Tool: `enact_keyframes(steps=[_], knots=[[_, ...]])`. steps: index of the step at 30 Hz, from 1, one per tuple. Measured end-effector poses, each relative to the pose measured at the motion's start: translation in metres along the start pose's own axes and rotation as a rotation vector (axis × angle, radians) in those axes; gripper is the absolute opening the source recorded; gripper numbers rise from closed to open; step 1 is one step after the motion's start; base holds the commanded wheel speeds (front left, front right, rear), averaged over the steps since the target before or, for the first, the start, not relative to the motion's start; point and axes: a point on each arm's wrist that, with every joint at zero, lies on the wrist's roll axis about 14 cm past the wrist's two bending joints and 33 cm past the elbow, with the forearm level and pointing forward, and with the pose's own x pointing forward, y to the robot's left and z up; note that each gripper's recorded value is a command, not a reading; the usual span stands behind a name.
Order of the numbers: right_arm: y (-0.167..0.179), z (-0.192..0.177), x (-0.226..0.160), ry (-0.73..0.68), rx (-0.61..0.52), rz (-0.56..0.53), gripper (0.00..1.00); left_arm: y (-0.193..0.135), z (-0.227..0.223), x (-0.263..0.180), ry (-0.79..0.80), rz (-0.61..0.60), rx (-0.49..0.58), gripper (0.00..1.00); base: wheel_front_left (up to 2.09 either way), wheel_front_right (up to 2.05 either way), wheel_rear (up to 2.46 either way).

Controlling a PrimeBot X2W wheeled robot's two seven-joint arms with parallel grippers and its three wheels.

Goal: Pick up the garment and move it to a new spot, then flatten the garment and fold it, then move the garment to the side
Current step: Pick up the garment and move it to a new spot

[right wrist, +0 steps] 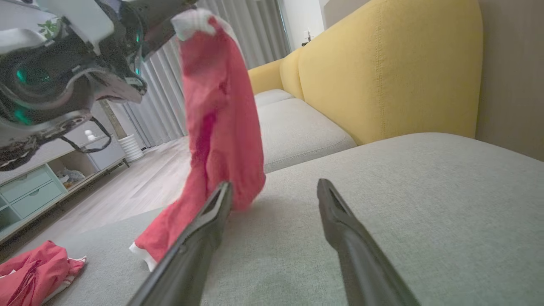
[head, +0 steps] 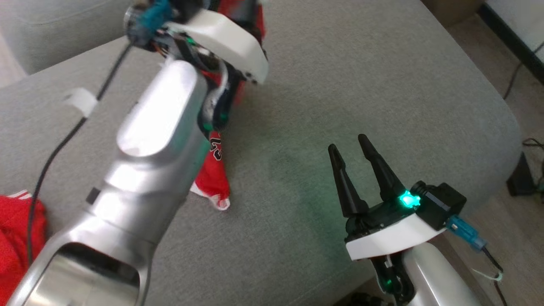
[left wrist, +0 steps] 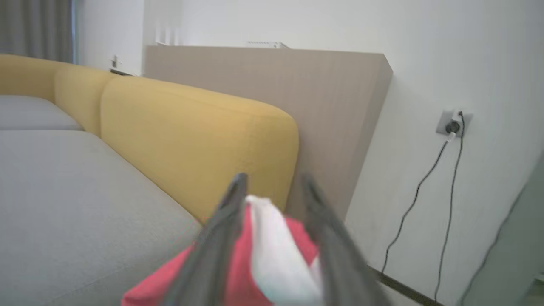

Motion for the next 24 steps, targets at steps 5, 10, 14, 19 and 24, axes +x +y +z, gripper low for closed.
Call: enact_keyframes(steps=[5, 10, 14, 19, 24], knots=[[-0.003, -0.001, -0.002, 0.004, 0.005, -0.014, 1.00, -0.019, -0.036, 0.000, 0.096, -0.064, -0.004, 1.00, 0.00, 0.00, 0.00], [-0.003, 0.001, -0.001, -0.004, 0.006, -0.012, 1.00, -0.030, -0.045, -0.005, 0.124, -0.103, 0.002, 1.00, 0.00, 0.00, 0.00], [-0.002, 0.002, 0.003, -0.010, 0.007, -0.002, 1.00, -0.021, -0.035, -0.007, 0.094, -0.076, 0.010, 1.00, 0.00, 0.00, 0.00], [0.001, 0.004, 0.011, -0.018, -0.008, 0.018, 1.00, 0.010, -0.007, -0.017, 0.011, 0.008, 0.057, 1.00, 0.00, 0.00, 0.00], [0.007, 0.004, 0.024, -0.025, -0.025, 0.050, 1.00, 0.063, 0.014, -0.055, -0.042, 0.147, 0.150, 1.00, 0.00, 0.00, 0.00]])
